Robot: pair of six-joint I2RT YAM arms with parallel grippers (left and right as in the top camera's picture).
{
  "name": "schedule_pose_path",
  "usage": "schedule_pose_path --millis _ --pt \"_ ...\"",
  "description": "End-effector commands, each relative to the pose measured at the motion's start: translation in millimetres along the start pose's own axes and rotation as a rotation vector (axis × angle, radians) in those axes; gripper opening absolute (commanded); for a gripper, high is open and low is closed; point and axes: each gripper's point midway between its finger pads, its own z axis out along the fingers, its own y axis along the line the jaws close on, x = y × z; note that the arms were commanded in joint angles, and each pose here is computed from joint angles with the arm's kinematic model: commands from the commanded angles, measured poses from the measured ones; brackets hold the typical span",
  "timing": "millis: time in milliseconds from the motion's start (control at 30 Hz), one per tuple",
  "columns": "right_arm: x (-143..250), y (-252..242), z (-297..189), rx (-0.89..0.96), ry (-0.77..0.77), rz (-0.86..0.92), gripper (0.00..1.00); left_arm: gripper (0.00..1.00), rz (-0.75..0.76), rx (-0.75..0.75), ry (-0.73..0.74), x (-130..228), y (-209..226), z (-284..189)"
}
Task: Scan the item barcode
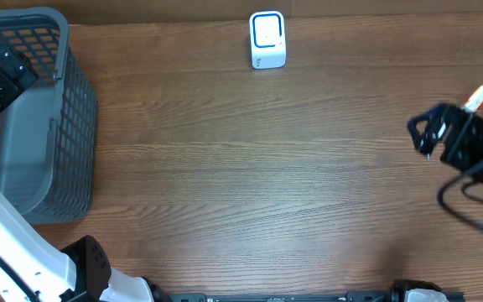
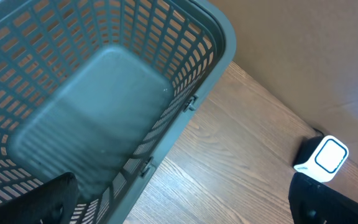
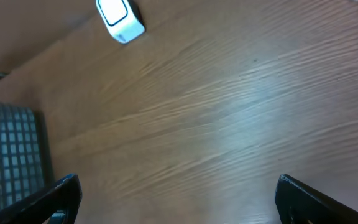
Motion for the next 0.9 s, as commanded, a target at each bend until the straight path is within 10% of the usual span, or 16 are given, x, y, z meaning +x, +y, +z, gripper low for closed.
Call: schedule_pose_path --millis 0,867 --pt "15 -4 0 0.012 0.009 -0.017 1.00 1.00 -0.017 -0.009 -0.001 -1 2 1" --pt "78 -30 37 0.030 0.210 -0.021 1.00 1.00 -0.017 -0.009 -0.001 -1 2 1"
